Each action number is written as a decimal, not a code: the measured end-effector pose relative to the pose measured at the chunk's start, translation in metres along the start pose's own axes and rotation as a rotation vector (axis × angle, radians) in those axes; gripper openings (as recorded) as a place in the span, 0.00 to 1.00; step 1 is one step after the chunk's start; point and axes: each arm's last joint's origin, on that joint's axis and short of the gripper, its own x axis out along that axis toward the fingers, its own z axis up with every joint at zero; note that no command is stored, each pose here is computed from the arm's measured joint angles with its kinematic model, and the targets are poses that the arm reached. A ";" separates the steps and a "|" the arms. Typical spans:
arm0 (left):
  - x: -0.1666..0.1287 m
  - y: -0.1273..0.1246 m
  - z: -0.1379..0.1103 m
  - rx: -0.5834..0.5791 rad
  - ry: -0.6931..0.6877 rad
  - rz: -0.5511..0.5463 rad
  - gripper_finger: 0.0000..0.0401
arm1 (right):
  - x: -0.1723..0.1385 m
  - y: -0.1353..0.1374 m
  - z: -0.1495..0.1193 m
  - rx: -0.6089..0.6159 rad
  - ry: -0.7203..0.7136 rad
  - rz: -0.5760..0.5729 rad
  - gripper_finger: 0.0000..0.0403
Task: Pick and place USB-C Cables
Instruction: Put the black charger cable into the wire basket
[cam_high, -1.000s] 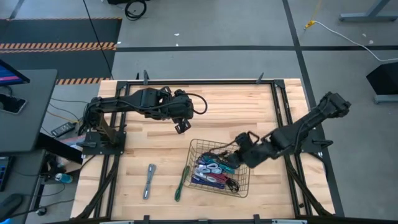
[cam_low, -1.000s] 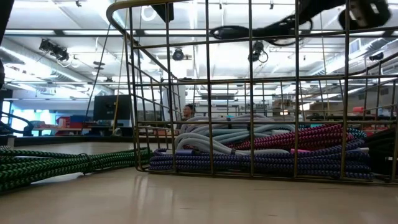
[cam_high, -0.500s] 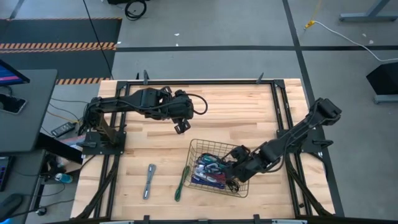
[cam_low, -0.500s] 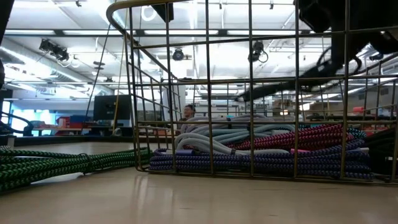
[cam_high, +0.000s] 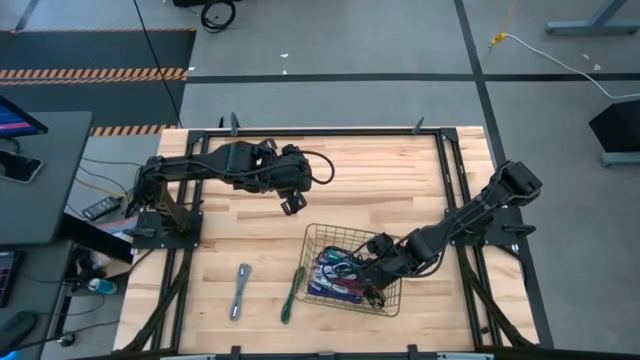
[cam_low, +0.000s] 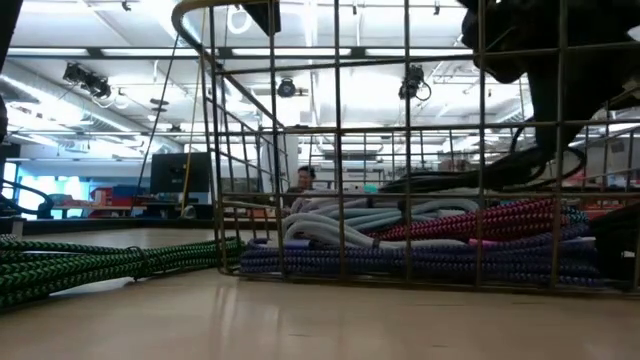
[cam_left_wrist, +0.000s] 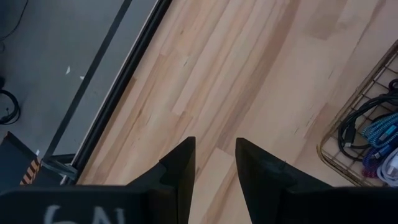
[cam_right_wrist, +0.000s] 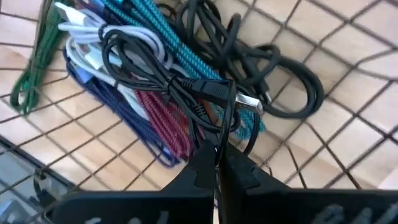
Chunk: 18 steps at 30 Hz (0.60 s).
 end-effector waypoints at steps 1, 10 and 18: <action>0.000 0.000 0.000 0.001 0.000 0.000 0.30 | 0.001 0.001 0.000 -0.002 0.007 0.004 0.02; 0.000 -0.001 0.002 0.000 -0.015 -0.006 0.30 | 0.001 0.006 -0.002 -0.051 0.024 0.058 0.11; 0.000 -0.001 0.002 -0.002 -0.019 -0.008 0.30 | -0.002 0.006 -0.001 -0.097 0.024 0.072 0.19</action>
